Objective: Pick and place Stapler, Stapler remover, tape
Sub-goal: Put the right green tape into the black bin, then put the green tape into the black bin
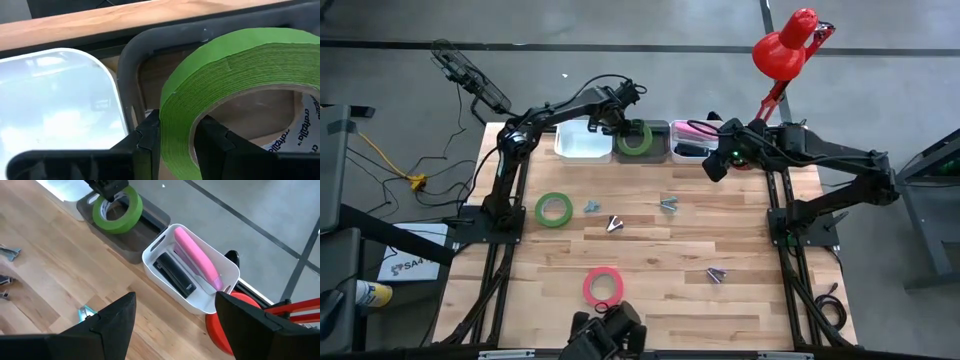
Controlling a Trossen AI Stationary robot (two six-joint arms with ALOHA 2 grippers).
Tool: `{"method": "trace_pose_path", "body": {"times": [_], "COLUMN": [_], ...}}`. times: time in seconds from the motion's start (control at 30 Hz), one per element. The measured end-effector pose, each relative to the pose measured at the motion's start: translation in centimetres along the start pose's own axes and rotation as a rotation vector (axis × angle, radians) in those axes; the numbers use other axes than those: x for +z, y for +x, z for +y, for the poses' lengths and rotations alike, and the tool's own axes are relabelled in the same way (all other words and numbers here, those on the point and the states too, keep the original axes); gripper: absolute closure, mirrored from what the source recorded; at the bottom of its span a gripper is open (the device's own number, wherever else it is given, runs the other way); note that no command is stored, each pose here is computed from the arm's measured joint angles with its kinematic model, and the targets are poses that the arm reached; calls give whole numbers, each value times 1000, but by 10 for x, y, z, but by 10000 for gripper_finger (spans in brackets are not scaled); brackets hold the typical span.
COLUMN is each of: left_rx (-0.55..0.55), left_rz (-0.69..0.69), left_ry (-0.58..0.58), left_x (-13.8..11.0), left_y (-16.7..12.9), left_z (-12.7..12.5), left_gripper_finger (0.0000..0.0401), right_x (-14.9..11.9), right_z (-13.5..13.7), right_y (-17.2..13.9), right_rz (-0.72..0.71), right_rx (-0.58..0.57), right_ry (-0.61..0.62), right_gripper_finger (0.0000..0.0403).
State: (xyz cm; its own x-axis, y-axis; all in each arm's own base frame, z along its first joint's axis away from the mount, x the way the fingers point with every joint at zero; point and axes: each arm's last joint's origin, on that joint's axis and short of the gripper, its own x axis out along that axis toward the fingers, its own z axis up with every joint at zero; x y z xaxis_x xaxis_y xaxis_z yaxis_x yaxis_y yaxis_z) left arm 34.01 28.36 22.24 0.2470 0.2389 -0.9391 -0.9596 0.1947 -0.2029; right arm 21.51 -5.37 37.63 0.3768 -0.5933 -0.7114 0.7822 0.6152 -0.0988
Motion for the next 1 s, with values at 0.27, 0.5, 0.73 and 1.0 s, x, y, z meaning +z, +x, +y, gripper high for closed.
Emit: {"method": "trace_pose_path", "body": {"times": [0.27,0.5,0.73,1.0], "left_rx": [-27,-67,-87,-110], "left_rz": [9,21,22,-40], "left_ry": [-5,8,44,125], "left_x": [0,1,3,18], "left_y": [0,0,-5,-44], "left_z": [-1,-3,-5,-16], "left_gripper_finger": [268,259,253,218], "right_x": [0,0,0,-1], "right_z": [0,0,1,1], "right_y": [0,0,0,0], "right_rz": [0,6,15,16], "right_rx": [1,12,27,28], "right_ry": [0,-2,-11,-26], "right_gripper_finger": [140,140,140,140]}}
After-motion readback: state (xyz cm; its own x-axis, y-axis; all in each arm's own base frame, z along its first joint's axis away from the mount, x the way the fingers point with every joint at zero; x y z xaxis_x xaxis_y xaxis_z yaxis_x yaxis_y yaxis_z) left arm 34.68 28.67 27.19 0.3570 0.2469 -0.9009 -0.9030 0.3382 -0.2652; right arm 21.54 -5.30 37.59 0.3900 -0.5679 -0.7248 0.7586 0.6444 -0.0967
